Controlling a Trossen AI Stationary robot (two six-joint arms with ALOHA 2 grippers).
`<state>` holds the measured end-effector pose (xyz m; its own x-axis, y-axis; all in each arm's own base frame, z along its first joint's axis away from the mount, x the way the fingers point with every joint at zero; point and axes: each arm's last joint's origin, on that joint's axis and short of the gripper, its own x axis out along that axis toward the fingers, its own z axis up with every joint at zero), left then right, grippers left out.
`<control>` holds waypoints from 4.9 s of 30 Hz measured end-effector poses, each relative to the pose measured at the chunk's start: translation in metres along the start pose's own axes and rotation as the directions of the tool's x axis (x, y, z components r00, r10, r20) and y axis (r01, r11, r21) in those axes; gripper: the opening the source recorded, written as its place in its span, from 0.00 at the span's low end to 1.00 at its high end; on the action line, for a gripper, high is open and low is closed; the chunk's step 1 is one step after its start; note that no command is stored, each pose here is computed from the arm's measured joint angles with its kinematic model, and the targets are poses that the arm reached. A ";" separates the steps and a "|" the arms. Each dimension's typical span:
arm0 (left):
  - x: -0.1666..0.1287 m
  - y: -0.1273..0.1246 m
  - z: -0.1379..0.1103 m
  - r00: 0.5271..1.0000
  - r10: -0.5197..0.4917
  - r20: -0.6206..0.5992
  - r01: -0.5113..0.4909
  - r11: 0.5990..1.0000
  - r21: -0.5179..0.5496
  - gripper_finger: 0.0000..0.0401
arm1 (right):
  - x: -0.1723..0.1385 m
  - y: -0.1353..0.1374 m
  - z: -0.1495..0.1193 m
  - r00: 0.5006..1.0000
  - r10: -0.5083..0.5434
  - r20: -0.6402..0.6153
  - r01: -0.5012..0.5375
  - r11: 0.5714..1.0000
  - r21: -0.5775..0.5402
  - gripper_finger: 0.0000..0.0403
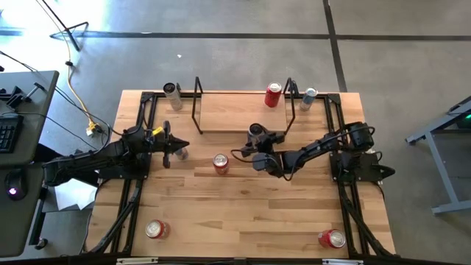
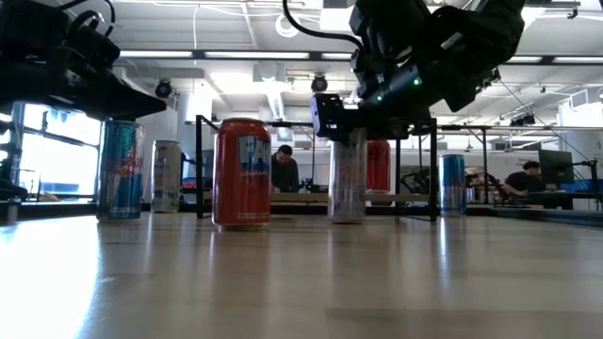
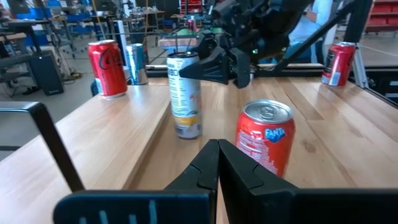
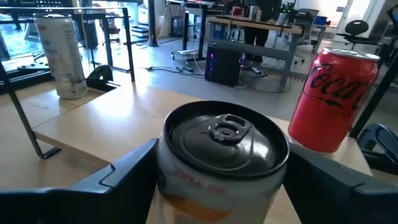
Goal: Place canned beverage on shelf
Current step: Put the bottom white-yellow soda can on the shelf
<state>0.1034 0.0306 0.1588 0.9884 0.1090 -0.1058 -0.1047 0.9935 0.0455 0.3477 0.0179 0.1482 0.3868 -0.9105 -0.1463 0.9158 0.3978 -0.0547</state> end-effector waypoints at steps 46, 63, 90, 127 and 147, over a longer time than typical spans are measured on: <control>0.001 -0.007 -0.001 0.999 -0.034 -0.016 0.034 0.999 0.013 0.00 | -0.004 0.014 0.109 0.963 0.110 -0.245 -0.199 0.905 -0.377 0.75; 0.001 -0.007 -0.001 0.999 -0.035 -0.016 0.035 0.999 -0.003 0.00 | 0.068 -0.046 0.168 0.418 0.332 -0.846 -0.717 0.693 -0.083 0.75; 0.001 -0.007 -0.001 0.999 -0.030 -0.018 0.030 1.000 -0.006 0.00 | 0.091 -0.043 0.141 0.442 0.213 -0.871 -0.704 0.684 -0.190 0.69; 0.001 -0.007 -0.002 0.999 -0.032 -0.021 0.031 0.999 -0.012 0.00 | 0.064 -0.037 0.178 0.442 0.165 -0.882 -0.724 0.646 -0.242 0.72; 0.001 -0.010 -0.002 0.998 -0.055 -0.021 0.055 0.998 -0.009 0.00 | 0.085 -0.031 0.160 0.359 0.178 -0.916 -0.721 0.676 -0.151 0.71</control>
<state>0.1057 0.0211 0.1565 0.9901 0.0551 -0.1290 -0.0515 0.9982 0.0307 0.3691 -0.0899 0.2956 0.2028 -0.1528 -0.9672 0.3236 0.9427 -0.0810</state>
